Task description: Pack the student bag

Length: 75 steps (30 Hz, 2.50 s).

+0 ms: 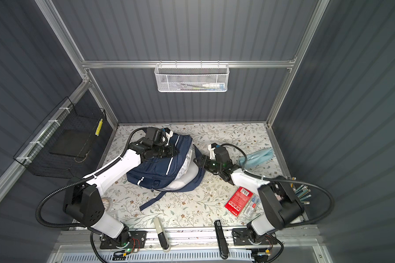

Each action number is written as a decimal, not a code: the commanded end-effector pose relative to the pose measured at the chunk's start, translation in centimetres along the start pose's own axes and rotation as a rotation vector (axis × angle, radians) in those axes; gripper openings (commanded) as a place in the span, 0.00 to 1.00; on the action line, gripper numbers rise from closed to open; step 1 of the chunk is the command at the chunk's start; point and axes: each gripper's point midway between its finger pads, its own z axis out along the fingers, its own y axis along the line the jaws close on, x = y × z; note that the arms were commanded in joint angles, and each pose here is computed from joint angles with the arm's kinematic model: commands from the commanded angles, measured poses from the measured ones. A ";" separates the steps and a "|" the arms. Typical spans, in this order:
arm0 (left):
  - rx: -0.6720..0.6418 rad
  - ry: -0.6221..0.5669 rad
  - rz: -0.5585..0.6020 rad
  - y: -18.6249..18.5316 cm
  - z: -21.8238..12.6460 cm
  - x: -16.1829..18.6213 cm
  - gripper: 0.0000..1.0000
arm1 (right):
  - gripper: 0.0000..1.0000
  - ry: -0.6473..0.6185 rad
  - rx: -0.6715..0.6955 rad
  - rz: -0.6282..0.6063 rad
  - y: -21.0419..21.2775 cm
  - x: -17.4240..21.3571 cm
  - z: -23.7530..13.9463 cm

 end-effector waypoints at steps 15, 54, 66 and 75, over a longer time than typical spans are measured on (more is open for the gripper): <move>-0.256 -0.135 -0.301 8.5 -7.7 7.9 0.93 | 0.87 -0.060 0.182 -0.499 3.1 5.4 -5.0; 0.015 -0.222 -0.595 7.9 -5.7 8.4 0.00 | 0.70 0.246 -0.039 -0.794 13.0 18.4 9.2; 0.092 -0.175 -0.644 7.0 -5.2 9.6 0.00 | 0.56 0.029 0.063 -0.780 13.6 11.0 14.4; 0.126 -0.140 -0.671 6.8 -4.9 11.1 0.00 | 0.17 -0.070 0.089 -0.772 13.8 8.1 14.4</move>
